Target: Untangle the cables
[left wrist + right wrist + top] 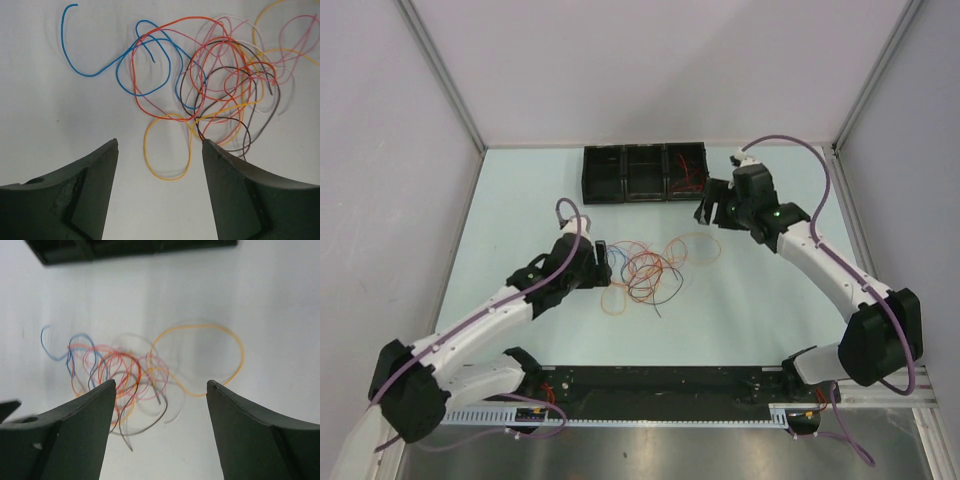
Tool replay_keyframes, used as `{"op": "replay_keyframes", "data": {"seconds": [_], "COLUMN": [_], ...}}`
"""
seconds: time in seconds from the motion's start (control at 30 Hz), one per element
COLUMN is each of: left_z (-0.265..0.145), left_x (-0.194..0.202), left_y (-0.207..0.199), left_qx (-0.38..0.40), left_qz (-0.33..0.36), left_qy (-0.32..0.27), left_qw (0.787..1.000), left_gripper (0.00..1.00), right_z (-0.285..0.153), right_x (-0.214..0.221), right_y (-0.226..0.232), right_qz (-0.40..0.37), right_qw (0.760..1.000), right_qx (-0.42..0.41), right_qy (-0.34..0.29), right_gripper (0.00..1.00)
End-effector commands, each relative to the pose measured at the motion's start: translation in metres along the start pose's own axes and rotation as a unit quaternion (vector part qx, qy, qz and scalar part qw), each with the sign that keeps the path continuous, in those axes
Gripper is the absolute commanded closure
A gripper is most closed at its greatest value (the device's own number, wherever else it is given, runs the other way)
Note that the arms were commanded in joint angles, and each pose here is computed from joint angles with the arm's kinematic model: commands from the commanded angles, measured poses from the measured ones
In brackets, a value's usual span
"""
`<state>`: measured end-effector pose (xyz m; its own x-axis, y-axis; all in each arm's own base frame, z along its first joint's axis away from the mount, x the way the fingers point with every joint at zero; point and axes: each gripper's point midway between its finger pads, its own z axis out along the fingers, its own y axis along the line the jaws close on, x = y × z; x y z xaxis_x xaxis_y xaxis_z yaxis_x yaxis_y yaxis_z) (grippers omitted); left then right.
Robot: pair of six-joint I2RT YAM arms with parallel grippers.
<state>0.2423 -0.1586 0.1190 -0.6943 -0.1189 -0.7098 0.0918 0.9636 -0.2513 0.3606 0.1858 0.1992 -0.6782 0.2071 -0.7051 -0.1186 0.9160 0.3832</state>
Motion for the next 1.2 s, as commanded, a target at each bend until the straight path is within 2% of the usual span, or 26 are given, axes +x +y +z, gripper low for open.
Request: {"op": "replay_keyframes", "data": {"seconds": [0.0, 0.27, 0.43, 0.73, 0.8, 0.97, 1.03, 1.07, 1.1, 1.17], "left_z": [0.020, 0.050, 0.066, 0.096, 0.103, 0.115, 0.118, 0.119, 0.116, 0.104], "left_x": [-0.022, -0.011, -0.012, -0.009, -0.005, -0.003, -0.003, -0.004, -0.002, -0.022], "left_y": [-0.012, -0.013, -0.014, -0.007, -0.004, -0.002, -0.002, -0.003, 0.000, -0.012], "left_qx": [-0.011, -0.026, -0.037, -0.079, -0.088, -0.100, -0.102, -0.101, -0.106, -0.090], "left_qz": [-0.008, 0.002, 0.023, 0.058, 0.065, 0.070, 0.071, 0.071, 0.074, 0.066], "left_qy": [-0.026, -0.008, -0.001, 0.013, 0.021, 0.031, 0.034, 0.035, 0.044, 0.030], "left_qw": [1.000, 1.000, 0.999, 0.995, 0.994, 0.992, 0.992, 0.992, 0.991, 0.993], "left_gripper": [0.30, 0.35, 0.44, 0.46, 0.50, 0.72, 0.77, 0.92, 1.00, 0.99], "right_z": [-0.006, 0.001, 0.003, 0.003, 0.002, 0.002, 0.000, 0.000, -0.001, -0.004], "right_x": [0.031, 0.050, 0.053, 0.062, 0.063, 0.062, 0.062, 0.062, 0.062, 0.060], "right_y": [0.023, 0.029, 0.031, 0.027, 0.027, 0.026, 0.026, 0.026, 0.027, 0.028], "right_qz": [0.000, -0.004, -0.007, -0.011, -0.012, -0.014, -0.014, -0.014, -0.013, -0.013], "right_qw": [0.999, 0.998, 0.998, 0.997, 0.997, 0.997, 0.997, 0.997, 0.997, 0.997], "right_qx": [-0.033, -0.049, -0.052, -0.048, -0.048, -0.047, -0.048, -0.048, -0.048, -0.051], "right_qy": [0.023, 0.041, 0.046, 0.056, 0.056, 0.055, 0.055, 0.055, 0.054, 0.050], "right_gripper": [0.23, 0.23, 0.23, 0.23, 0.23, 0.24, 0.23, 0.24, 0.24, 0.24]}}
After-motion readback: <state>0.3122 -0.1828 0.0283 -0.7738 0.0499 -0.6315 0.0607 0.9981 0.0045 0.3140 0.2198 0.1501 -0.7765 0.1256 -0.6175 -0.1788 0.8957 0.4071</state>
